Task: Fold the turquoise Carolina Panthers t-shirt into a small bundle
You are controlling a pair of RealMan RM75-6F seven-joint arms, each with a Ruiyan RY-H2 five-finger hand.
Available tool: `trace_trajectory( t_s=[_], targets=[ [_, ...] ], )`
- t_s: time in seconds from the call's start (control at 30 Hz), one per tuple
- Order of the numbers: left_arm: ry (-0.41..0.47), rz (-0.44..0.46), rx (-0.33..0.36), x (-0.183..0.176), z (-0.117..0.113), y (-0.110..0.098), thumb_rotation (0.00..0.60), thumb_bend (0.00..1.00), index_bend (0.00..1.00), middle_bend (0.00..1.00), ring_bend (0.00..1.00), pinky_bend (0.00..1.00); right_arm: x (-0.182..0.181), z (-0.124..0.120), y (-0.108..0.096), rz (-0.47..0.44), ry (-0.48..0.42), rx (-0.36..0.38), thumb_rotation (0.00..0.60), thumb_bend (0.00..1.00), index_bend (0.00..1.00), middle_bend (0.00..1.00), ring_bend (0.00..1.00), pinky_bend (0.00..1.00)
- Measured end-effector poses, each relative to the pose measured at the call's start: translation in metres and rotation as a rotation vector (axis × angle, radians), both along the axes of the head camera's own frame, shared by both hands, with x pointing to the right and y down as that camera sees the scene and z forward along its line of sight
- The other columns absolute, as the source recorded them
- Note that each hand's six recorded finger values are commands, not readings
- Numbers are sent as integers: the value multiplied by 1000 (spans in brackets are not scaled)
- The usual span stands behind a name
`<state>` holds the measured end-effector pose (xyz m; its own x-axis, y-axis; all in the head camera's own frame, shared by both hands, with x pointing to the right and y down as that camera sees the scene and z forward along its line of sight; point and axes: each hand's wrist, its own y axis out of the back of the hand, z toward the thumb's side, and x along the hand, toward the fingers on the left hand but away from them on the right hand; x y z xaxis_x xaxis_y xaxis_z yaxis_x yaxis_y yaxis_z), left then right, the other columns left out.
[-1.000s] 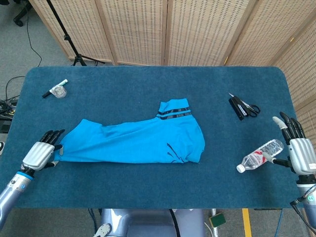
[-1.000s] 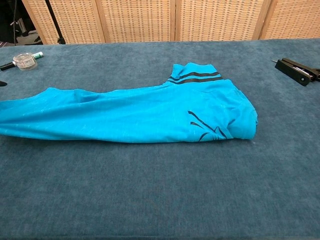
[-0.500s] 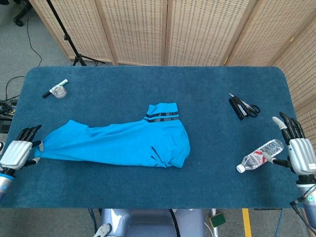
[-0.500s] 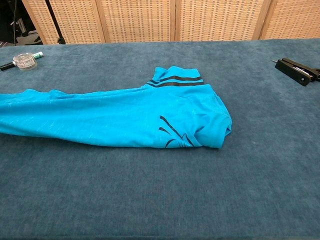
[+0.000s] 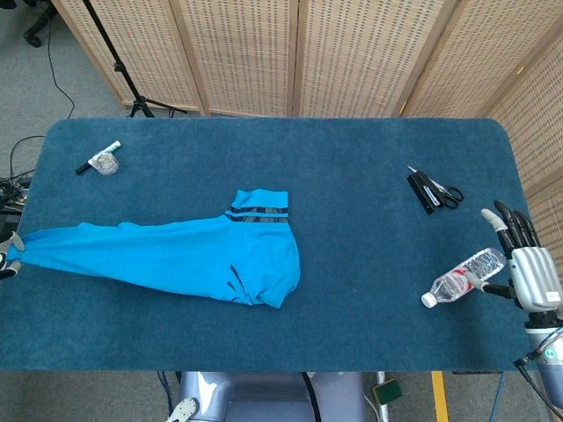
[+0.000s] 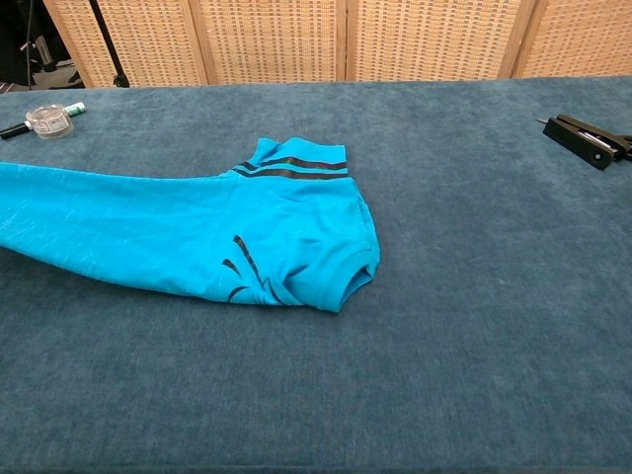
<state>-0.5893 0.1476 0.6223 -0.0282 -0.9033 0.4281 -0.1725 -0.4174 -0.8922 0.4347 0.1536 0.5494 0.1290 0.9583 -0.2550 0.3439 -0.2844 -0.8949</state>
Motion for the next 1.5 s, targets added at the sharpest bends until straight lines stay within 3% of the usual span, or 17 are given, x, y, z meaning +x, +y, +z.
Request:
trace_trajectory(
  t_s=[0.4,0.57,0.77,1.0,1.3,1.5],
  targets=[
    [-84,-173,-16,-61,-5,-2,600,475,855,0,0,0,-2,3,1,-5,7,-6,600,0,0,0,0,0],
    [-65,-168,7,-58,-5,-10,600,474,855,0,0,0,-2,3,1,-5,8,-8,600,0,0,0,0,0],
    [-11,-70,67,-30,-9,-28,600,474,855,0,0,0,-1,2,0,-2,5,-6,600,0,0,0,0,0],
    [75,143,136,36,-15,-47,600,472,855,0,0,0,0,-1,0,3,-4,-2,600,0,0,0,0,0],
    [144,375,125,138,-9,-53,600,470,855,0,0,0,4,-4,-1,12,-16,2,600,0,0,0,0,0],
    [144,528,121,200,-9,-48,600,466,855,0,0,0,6,-5,-2,17,-21,2,600,0,0,0,0,0]
  ],
)
